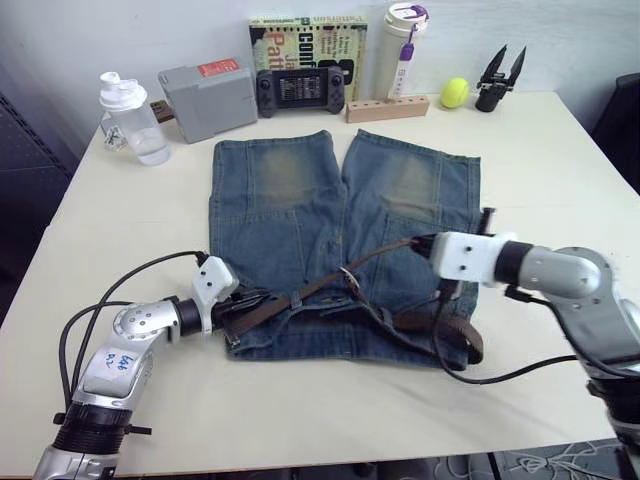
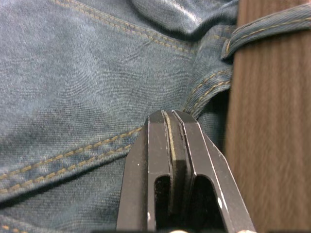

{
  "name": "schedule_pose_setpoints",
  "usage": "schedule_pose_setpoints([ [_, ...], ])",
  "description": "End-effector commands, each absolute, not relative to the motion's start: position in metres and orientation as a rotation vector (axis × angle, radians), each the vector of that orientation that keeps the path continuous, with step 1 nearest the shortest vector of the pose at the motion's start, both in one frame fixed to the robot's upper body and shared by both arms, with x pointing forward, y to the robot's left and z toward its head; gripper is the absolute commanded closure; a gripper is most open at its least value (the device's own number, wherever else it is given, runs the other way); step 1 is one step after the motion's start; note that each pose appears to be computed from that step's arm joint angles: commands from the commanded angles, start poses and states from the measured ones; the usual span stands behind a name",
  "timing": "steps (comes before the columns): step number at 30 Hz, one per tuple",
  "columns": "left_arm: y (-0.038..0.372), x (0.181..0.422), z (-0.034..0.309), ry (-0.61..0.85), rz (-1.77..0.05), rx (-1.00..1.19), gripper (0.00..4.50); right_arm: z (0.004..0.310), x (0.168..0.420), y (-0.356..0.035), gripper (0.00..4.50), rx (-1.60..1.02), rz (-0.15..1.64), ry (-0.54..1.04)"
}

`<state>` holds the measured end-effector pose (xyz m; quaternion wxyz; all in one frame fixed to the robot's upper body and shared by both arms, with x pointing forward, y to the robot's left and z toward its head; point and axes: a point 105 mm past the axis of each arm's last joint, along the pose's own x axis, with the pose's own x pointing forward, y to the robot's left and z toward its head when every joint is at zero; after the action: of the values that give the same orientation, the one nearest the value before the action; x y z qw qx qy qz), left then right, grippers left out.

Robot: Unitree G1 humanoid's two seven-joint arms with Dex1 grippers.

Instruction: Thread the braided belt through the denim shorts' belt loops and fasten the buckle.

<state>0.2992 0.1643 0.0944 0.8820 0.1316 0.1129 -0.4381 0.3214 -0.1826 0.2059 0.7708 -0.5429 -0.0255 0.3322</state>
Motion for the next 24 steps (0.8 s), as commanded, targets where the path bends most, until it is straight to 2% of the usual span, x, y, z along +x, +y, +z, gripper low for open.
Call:
schedule_pose_setpoints([
  [1,0.169,0.293,0.07,0.33,-0.905,0.275,4.32,0.245,0.324,-0.209,4.5,-1.219,0.55,-0.143],
  [4,0.165,0.295,0.077,0.281,-0.909,0.267,4.32,0.248,0.32,-0.188,4.5,-1.19,0.612,-0.212],
  [10,0.164,0.304,0.124,0.135,-0.914,0.295,4.32,0.238,0.31,-0.14,4.5,-1.194,0.775,-0.297],
  [12,0.163,0.304,0.145,0.073,-0.932,0.292,3.81,0.234,0.309,-0.125,4.5,-1.194,0.817,-0.315],
  [16,0.154,0.298,0.179,-0.023,-0.987,0.278,2.51,0.227,0.305,-0.103,4.5,-1.175,0.876,-0.333],
  [18,0.143,0.289,0.196,-0.064,-1.055,0.222,1.55,0.224,0.307,-0.096,4.5,-1.17,0.884,-0.336],
  [20,0.132,0.279,0.204,-0.073,-1.124,0.192,0.85,0.223,0.308,-0.092,4.5,-1.171,0.886,-0.339],
  [24,0.114,0.276,0.21,-0.094,-1.149,0.193,0.85,0.222,0.31,-0.088,4.5,-1.181,0.884,-0.348],
])
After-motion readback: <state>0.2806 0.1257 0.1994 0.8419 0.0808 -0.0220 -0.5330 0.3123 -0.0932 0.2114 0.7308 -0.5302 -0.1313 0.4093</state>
